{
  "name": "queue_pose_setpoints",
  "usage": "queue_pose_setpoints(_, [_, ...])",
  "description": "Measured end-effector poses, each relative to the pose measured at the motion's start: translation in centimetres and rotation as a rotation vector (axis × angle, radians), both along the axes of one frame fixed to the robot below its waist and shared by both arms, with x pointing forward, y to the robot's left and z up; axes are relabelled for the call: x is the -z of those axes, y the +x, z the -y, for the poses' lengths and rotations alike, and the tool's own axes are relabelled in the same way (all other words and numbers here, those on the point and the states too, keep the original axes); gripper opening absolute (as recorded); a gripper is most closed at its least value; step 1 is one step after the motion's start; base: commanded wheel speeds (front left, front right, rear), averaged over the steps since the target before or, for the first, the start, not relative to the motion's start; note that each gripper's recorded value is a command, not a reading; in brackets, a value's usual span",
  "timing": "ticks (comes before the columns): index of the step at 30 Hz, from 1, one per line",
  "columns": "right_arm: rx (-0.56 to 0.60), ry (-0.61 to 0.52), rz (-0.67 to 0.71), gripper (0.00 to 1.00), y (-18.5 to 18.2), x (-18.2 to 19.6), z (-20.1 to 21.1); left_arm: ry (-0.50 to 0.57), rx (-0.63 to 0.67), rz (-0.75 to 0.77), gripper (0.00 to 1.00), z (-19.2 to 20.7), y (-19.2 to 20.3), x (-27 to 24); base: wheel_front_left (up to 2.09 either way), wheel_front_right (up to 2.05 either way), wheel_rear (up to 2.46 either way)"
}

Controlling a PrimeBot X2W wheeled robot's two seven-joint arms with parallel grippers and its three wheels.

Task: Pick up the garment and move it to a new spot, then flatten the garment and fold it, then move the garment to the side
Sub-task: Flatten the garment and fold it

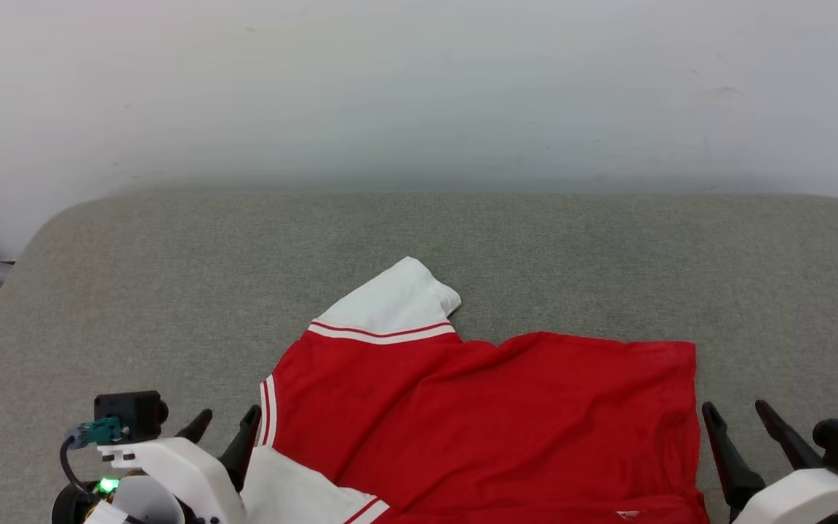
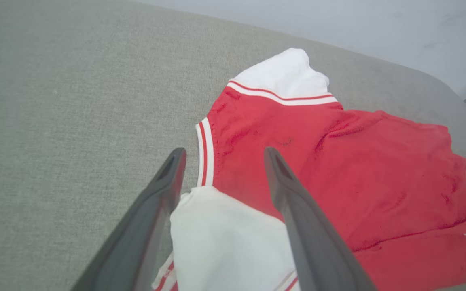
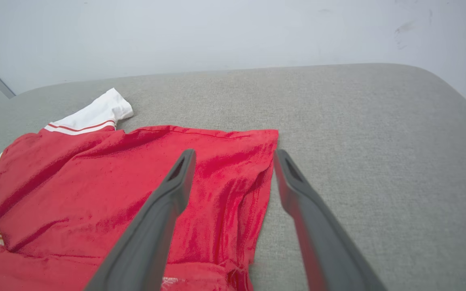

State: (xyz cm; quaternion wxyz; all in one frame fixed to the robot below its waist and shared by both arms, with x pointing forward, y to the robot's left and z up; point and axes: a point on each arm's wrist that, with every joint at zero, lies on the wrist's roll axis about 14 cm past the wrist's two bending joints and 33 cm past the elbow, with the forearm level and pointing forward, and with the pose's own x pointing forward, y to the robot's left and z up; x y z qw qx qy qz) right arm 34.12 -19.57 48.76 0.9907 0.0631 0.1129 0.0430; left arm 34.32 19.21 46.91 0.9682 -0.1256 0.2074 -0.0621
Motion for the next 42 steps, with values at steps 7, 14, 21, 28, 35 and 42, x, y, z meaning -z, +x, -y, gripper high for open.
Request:
queue_pose_setpoints(7, [0.044,-0.022,0.154,1.0,0.9,-3.5,0.6,-0.009,-0.029,0.26,1.0,0.9,3.1,-4.4,0.0,0.0,0.0])
queue_pose_setpoints(14, [0.038,-0.032,0.228,1.0,3.1,-6.0,0.1,-0.004,-0.011,0.388,1.0,2.1,7.4,-6.6,0.0,0.0,0.0])
queue_pose_setpoints(21, [0.047,-0.046,0.238,1.0,6.4,-5.9,0.4,-0.002,0.082,0.37,1.0,4.5,13.8,-5.6,0.0,0.0,0.0])
queue_pose_setpoints(28, [0.091,-0.066,0.184,1.0,7.8,-3.5,2.0,0.011,0.267,0.202,1.0,8.2,19.3,-2.2,0.0,0.0,0.0])
queue_pose_setpoints(35, [0.162,-0.074,0.127,1.0,7.4,-1.2,4.2,0.047,0.407,-0.129,1.0,10.1,21.8,3.0,0.0,0.0,0.0])
queue_pose_setpoints(42, [0.213,-0.067,0.082,1.0,7.0,0.9,5.6,0.067,0.49,-0.44,1.0,10.9,21.3,7.9,0.0,0.0,0.0])
